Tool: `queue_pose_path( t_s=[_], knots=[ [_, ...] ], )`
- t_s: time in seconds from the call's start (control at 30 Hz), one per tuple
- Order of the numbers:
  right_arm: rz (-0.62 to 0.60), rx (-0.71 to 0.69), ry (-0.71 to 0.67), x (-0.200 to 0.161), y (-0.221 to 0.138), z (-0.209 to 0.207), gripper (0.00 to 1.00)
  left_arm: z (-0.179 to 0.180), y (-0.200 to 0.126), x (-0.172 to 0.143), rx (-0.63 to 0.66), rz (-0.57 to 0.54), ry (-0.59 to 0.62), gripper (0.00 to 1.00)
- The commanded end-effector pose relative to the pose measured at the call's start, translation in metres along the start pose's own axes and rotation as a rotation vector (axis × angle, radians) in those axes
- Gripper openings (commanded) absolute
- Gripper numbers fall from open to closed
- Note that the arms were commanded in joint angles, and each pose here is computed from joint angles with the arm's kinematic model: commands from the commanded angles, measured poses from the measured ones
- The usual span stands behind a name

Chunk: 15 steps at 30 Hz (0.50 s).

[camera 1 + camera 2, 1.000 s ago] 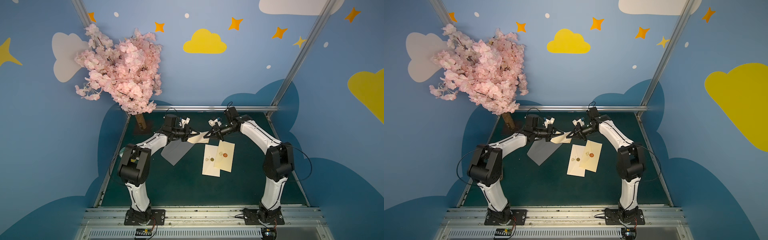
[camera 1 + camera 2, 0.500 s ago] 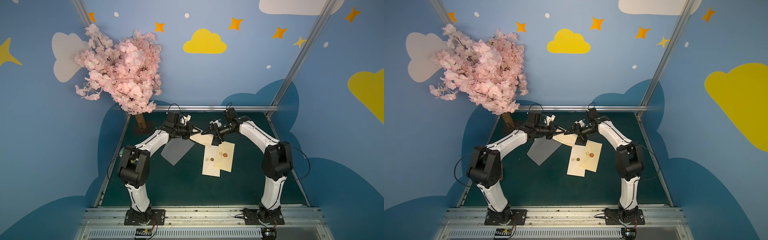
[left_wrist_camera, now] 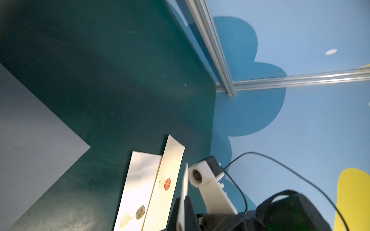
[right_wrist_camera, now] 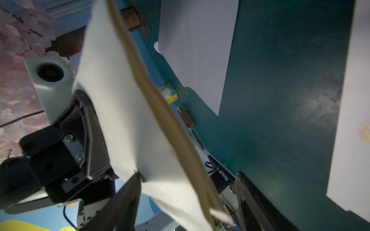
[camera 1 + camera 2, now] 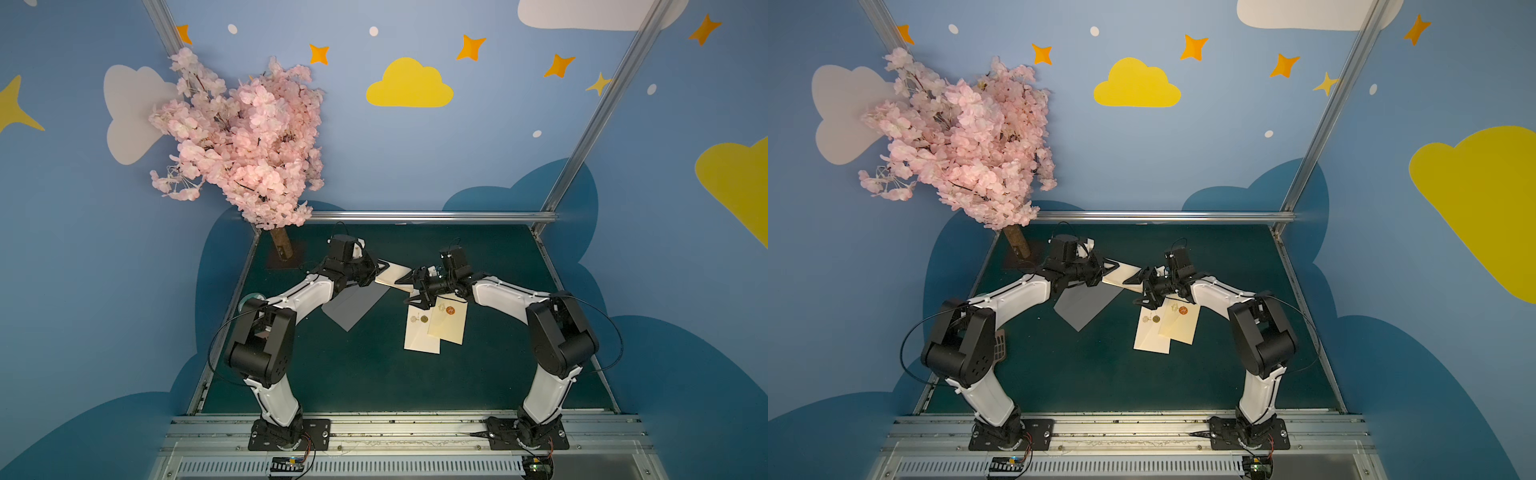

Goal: Fold the letter paper in half and place it into the envelope
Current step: Fold the letter paper at the center of the board.

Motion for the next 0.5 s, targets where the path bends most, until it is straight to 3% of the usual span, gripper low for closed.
queue_pose_path(
  t_s=[0.0,0.47],
  knots=[
    [-0.135,0.139,-0.062,0.014,-0.013,0.046,0.71,-0.022,-0.004,0.012,-0.095,-0.086,-0.003,0.02],
    [-0.283,0.213,-0.080,0.028,-0.004,0.063,0.64,-0.014,0.005,0.007,-0.207,-0.113,-0.116,0.02]
  ],
)
Point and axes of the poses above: each gripper's point midway between its finger pads, its own y axis out along the fingers, its own z axis along the line the jaws close on, x = y × z, the point moved 3 cm from there along -y, back along the fingers, and after that the axes turned 10 degrees about -y, right-handed, at the moved point
